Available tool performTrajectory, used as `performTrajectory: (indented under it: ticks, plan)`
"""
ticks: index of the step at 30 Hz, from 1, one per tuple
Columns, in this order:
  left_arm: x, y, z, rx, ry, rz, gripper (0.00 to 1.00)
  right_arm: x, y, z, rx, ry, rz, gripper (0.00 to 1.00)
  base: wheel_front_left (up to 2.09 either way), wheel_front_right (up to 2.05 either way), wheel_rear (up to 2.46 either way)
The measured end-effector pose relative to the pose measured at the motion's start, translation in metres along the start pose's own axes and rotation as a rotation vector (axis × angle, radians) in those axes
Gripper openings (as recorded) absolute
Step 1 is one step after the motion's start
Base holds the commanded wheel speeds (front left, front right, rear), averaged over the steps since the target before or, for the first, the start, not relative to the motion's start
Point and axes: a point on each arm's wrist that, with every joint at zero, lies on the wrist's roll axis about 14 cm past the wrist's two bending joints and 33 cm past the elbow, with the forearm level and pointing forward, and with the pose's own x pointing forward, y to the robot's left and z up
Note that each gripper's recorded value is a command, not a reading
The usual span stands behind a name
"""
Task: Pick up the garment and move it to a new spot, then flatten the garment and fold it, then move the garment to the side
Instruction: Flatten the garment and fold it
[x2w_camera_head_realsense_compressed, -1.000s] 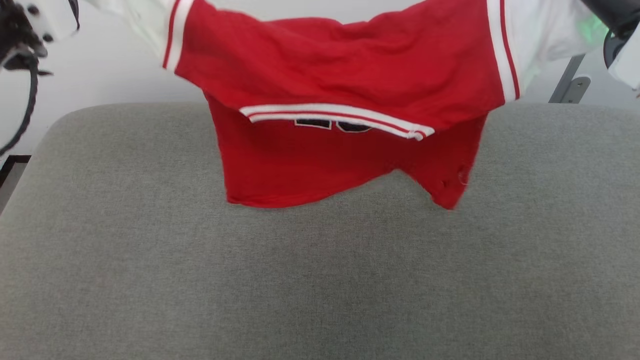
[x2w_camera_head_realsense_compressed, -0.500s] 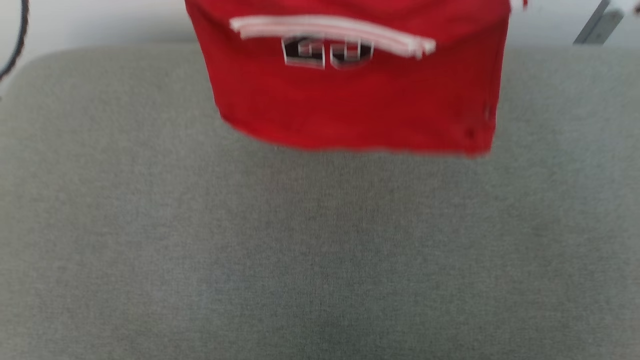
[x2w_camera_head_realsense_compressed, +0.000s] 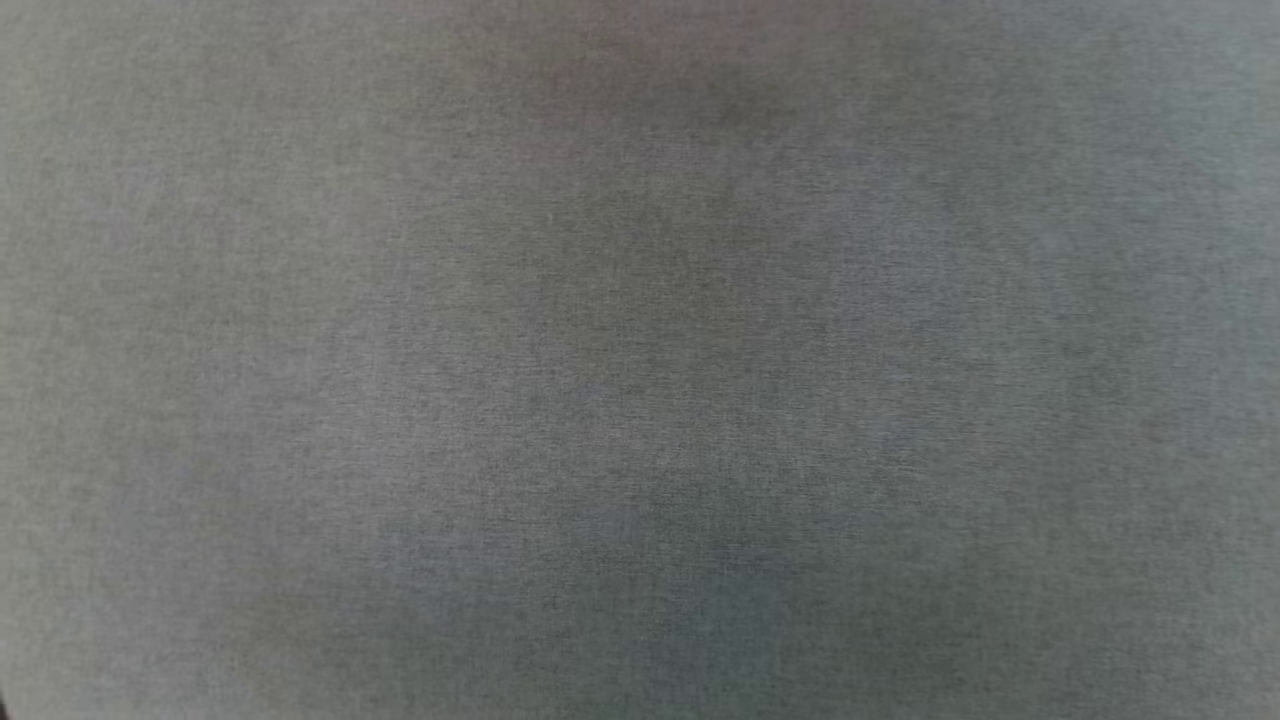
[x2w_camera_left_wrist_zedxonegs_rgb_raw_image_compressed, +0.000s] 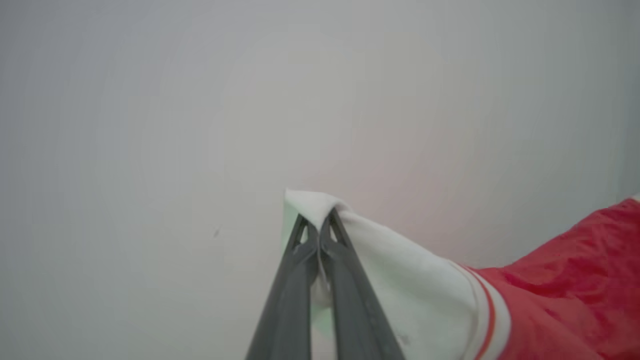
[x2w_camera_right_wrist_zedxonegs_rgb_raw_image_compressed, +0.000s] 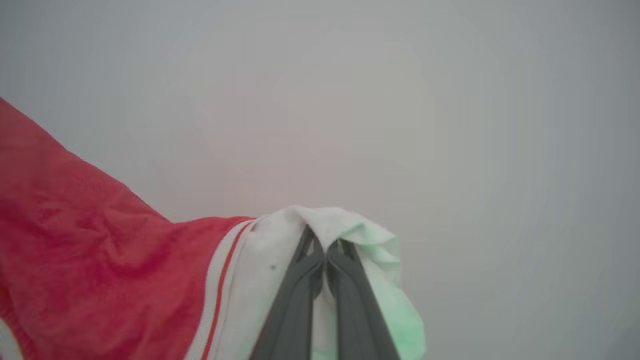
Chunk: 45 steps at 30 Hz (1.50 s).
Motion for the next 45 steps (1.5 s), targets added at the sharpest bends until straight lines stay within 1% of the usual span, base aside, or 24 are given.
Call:
performTrajectory:
  ticks: [2, 5, 7, 9, 11, 13, 15, 17, 19, 20, 22, 28, 31, 36, 37, 38, 45]
  plan:
    - [-0.012, 0.004, -0.035, -0.014, 0.077, 0.015, 0.00, -0.003, 0.012, -0.030, 0.029, 0.077, 0.025, 0.00, 0.00, 0.00, 0.00]
    - [-0.035, 0.009, -0.087, -0.039, 0.203, 0.043, 0.00, -0.020, 0.033, -0.080, 0.091, 0.227, 0.063, 0.00, 0.00, 0.00, 0.00]
    - [-0.050, 0.006, -0.116, -0.072, 0.292, 0.053, 0.00, -0.034, 0.045, -0.106, 0.148, 0.314, 0.081, 0.00, 0.00, 0.00, 0.00]
    - [-0.069, 0.004, -0.144, -0.096, 0.397, 0.062, 0.00, -0.050, 0.056, -0.128, 0.169, 0.406, 0.112, 0.00, 0.00, 0.00, 0.00]
    - [-0.091, 0.000, -0.171, -0.114, 0.524, 0.063, 0.00, -0.066, 0.065, -0.145, 0.221, 0.497, 0.131, 0.00, 0.00, 0.00, 0.00]
    - [-0.109, -0.002, -0.189, -0.175, 0.620, 0.083, 0.00, -0.080, 0.069, -0.155, 0.240, 0.565, 0.149, 0.00, 0.00, 0.00, 0.00]
    - [-0.131, -0.005, -0.205, -0.174, 0.731, 0.076, 0.00, -0.093, 0.070, -0.161, 0.277, 0.622, 0.160, 0.00, 0.00, 0.00, 0.00]
    - [-0.151, -0.009, -0.215, -0.234, 0.817, 0.084, 0.00, -0.109, 0.073, -0.166, 0.288, 0.689, 0.180, 0.00, 0.00, 0.00, 0.00]
    - [-0.171, -0.013, -0.222, -0.253, 0.889, 0.071, 0.00, -0.124, 0.080, -0.168, 0.341, 0.740, 0.202, 0.00, 0.00, 0.00, 0.00]
    - [-0.180, -0.015, -0.224, -0.283, 0.917, 0.071, 0.00, -0.133, 0.084, -0.169, 0.367, 0.766, 0.213, 0.00, 0.00, 0.00, 0.00]
    - [-0.200, -0.017, -0.227, -0.291, 0.972, 0.057, 0.00, -0.150, 0.088, -0.169, 0.396, 0.811, 0.235, 0.00, 0.00, 0.00, 0.00]
    - [-0.256, -0.030, -0.223, -0.331, 1.075, 0.032, 0.00, -0.196, 0.094, -0.164, 0.512, 0.897, 0.257, 0.00, 0.00, 0.00, 0.00]
    - [-0.285, -0.037, -0.216, -0.335, 1.120, 0.031, 0.00, -0.220, 0.097, -0.162, 0.530, 0.945, 0.273, 0.00, 0.00, 0.00, 0.00]
    - [-0.332, -0.061, -0.197, -0.379, 1.185, 0.023, 0.00, -0.260, 0.107, -0.160, 0.564, 1.029, 0.313, 0.00, 0.00, 0.00, 0.00]
    - [-0.332, -0.061, -0.197, -0.379, 1.185, 0.023, 0.00, -0.260, 0.107, -0.160, 0.564, 1.029, 0.313, 0.00, 0.00, 0.00, 0.00]
    - [-0.341, -0.066, -0.192, -0.389, 1.197, 0.021, 0.00, -0.267, 0.111, -0.159, 0.572, 1.047, 0.328, 0.00, 0.00, 0.00, 0.00]
    - [-0.412, -0.098, -0.173, -0.464, 1.370, 0.026, 0.00, -0.332, 0.121, -0.165, 0.582, 1.237, 0.398, 0.00, 0.00, 0.00, 0.00]
